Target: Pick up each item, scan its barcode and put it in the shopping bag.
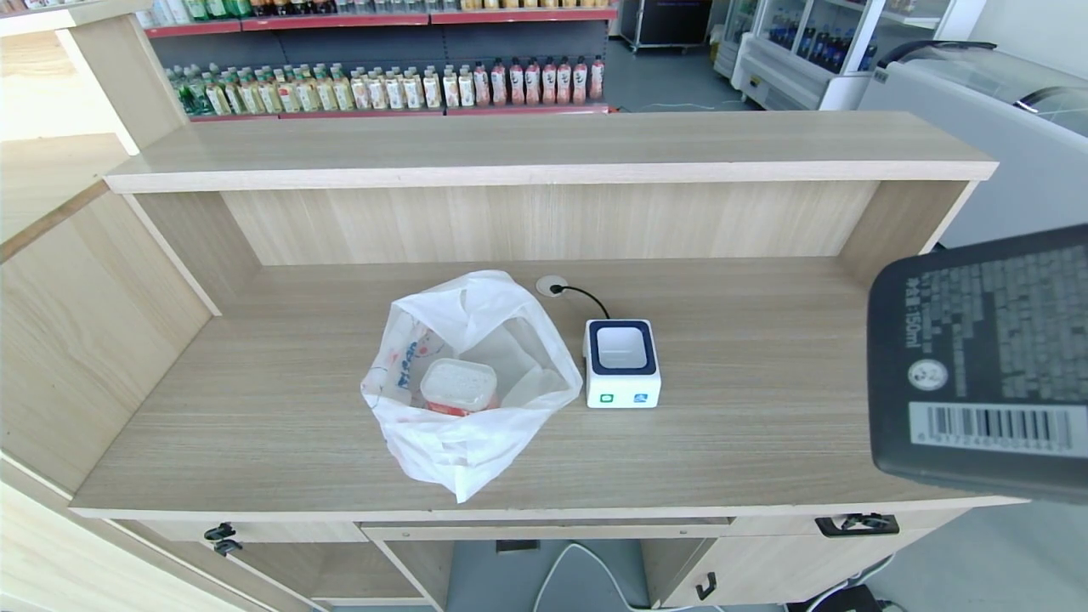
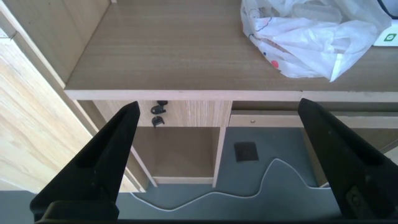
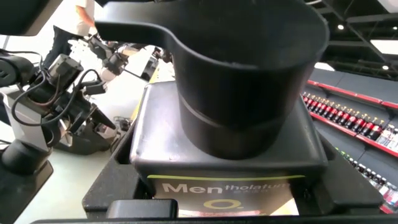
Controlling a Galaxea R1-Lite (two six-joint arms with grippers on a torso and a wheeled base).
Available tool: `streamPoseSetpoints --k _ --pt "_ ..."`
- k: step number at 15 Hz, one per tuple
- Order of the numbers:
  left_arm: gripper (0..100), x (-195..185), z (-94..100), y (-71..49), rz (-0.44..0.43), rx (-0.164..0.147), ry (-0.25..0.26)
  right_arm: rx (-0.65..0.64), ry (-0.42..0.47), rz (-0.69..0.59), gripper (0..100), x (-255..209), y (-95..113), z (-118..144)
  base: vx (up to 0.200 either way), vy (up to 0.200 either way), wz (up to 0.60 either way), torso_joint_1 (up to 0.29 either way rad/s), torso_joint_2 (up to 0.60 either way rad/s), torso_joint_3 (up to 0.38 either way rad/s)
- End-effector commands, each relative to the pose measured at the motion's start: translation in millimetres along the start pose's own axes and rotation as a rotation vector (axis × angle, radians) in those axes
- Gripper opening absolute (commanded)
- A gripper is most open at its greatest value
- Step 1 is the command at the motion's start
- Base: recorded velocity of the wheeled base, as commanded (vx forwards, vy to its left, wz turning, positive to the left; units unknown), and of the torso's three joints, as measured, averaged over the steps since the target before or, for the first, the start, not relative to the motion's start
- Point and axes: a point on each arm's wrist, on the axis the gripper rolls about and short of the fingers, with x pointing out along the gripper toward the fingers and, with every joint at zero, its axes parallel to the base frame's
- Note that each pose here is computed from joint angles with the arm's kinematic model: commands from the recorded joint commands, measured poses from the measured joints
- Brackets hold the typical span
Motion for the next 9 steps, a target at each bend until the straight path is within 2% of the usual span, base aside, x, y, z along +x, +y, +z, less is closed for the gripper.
streamPoseSetpoints --k 1,9 --pt "100 0.0 0.0 0.0 0.0 -0.001 0.0 -0.02 -0.015 -0.003 0 -1.7 0.4 8.1 0.0 0.0 0.0 0.0 0.0 0.0" --pt "100 0.0 0.0 0.0 -0.001 0.001 0.0 -0.019 -0.046 0.027 0 5.5 4.1 7.4 0.0 0.0 0.0 0.0 0.0 0.0"
